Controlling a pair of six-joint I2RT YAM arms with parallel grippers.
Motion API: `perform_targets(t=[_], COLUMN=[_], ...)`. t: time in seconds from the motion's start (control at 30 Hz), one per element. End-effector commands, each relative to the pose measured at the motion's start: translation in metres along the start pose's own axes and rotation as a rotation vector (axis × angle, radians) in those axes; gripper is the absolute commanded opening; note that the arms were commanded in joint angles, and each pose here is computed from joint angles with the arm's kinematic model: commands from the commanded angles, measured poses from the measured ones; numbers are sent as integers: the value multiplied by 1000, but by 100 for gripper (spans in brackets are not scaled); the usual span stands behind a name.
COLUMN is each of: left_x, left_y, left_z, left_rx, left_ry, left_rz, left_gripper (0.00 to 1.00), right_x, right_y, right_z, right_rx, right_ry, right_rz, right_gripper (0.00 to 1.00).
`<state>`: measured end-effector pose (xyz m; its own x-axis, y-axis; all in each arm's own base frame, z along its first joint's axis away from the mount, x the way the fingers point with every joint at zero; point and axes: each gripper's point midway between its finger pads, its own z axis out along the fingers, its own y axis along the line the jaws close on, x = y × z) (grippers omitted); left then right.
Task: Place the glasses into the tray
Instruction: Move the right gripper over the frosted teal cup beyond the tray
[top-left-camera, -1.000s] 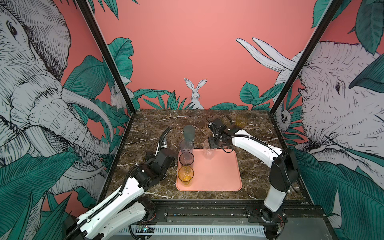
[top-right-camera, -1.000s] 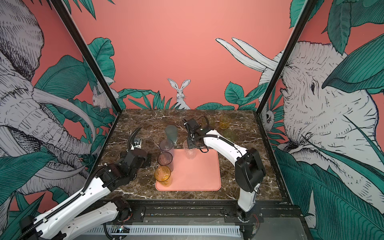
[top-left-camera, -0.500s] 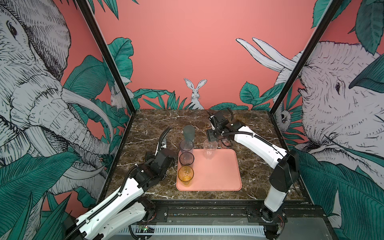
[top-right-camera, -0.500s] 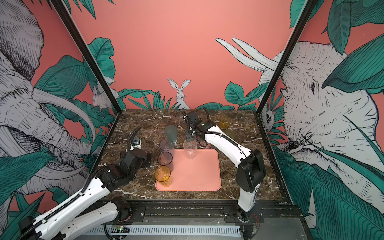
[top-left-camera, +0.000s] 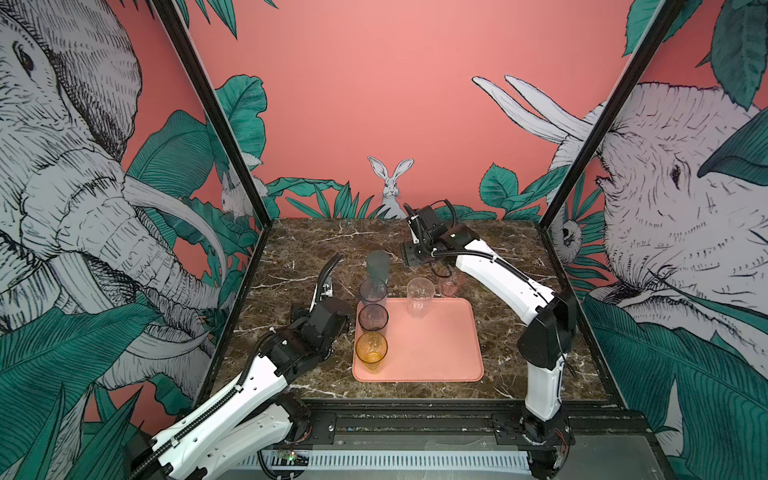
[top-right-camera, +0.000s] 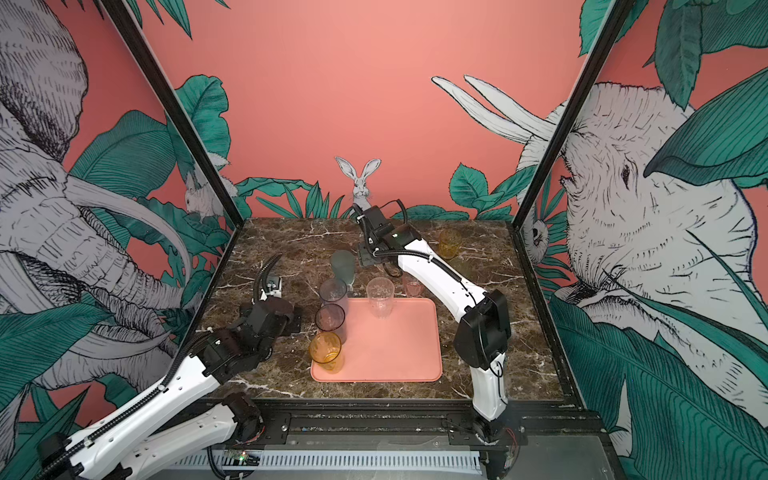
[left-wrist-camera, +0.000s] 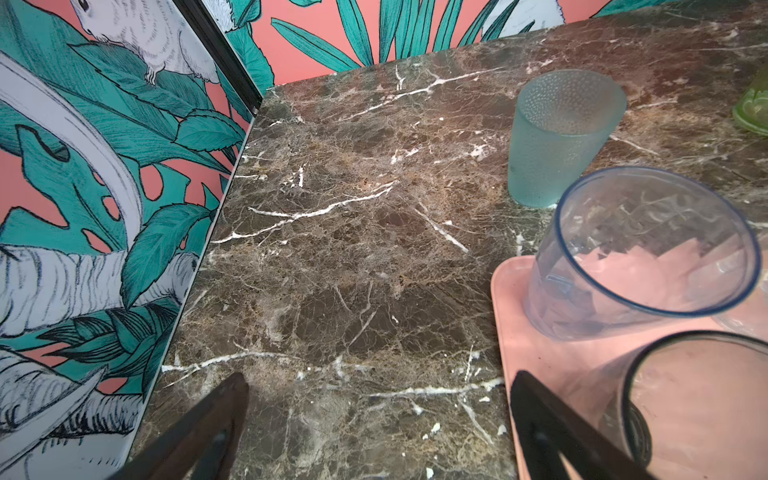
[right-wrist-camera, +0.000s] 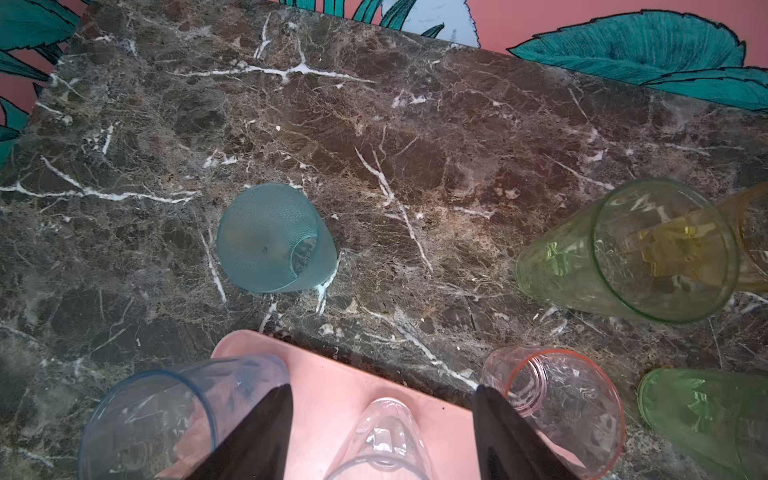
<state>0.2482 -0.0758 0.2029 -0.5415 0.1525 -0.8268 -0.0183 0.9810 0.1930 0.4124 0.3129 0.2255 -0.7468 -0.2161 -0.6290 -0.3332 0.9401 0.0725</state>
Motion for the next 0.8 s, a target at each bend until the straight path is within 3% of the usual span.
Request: perform_targets(t=[0.0,0.77], left_x=[-7,1], left_y=[7,16], left_z=[-5,-11], left_rx=[-18,-23], left_ry=[-20,-8], left_rz=[-32,-61], left_gripper=[99,98], right_x=[-3,-19], right_y=[8,30], right_z=[2,48], right_rx=[-13,7], right_ry=[4,14], right_rz=[-21,-1], right_gripper=[71,71])
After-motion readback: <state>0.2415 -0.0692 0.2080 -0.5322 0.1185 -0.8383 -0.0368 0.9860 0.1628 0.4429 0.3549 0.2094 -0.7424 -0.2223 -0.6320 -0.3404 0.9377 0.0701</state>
